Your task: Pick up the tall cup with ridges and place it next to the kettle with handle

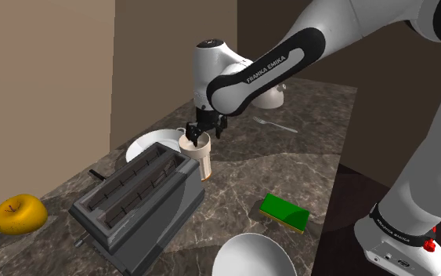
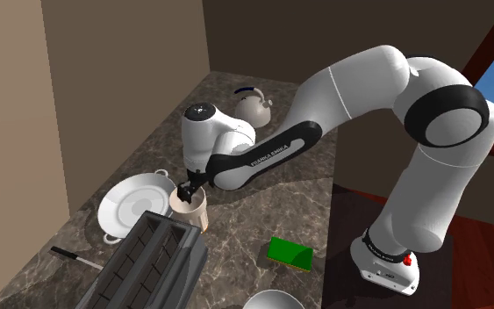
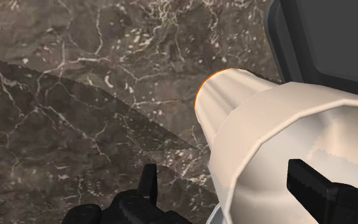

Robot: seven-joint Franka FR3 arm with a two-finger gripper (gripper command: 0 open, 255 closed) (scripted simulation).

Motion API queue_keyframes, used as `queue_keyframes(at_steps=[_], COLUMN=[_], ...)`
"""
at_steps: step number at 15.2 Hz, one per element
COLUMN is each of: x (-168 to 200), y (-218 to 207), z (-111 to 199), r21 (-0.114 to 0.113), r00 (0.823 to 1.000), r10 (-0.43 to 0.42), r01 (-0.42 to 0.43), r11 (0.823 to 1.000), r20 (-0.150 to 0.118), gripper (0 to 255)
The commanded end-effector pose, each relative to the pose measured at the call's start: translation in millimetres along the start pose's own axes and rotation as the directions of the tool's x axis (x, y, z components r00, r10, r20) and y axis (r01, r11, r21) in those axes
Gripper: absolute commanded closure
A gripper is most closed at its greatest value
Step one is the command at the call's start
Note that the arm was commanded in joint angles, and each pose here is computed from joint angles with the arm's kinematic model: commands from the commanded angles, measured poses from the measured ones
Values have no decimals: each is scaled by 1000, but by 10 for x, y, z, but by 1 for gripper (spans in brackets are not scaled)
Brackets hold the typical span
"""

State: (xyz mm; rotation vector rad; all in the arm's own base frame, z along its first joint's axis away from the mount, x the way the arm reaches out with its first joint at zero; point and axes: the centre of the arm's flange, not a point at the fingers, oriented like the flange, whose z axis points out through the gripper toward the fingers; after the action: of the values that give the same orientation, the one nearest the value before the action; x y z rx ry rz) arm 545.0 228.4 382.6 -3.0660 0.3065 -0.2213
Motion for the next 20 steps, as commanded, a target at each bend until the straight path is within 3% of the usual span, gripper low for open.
queue_keyframes(at_steps=[1,6,7,16,20], x=[-1,-1,-1,-1,28], y=[-2,-2,-2,-2,-16], z=[15,14,14,15,-194], r21=[0,0,0,0,0], r00=[1000,1000,1000,1000,1000], r10=[0,0,0,0,0], r01=[0,0,0,0,0], r11=[1000,1000,1000,1000,1000], r20=[0,0,0,0,0], gripper=[0,0,255,255,255])
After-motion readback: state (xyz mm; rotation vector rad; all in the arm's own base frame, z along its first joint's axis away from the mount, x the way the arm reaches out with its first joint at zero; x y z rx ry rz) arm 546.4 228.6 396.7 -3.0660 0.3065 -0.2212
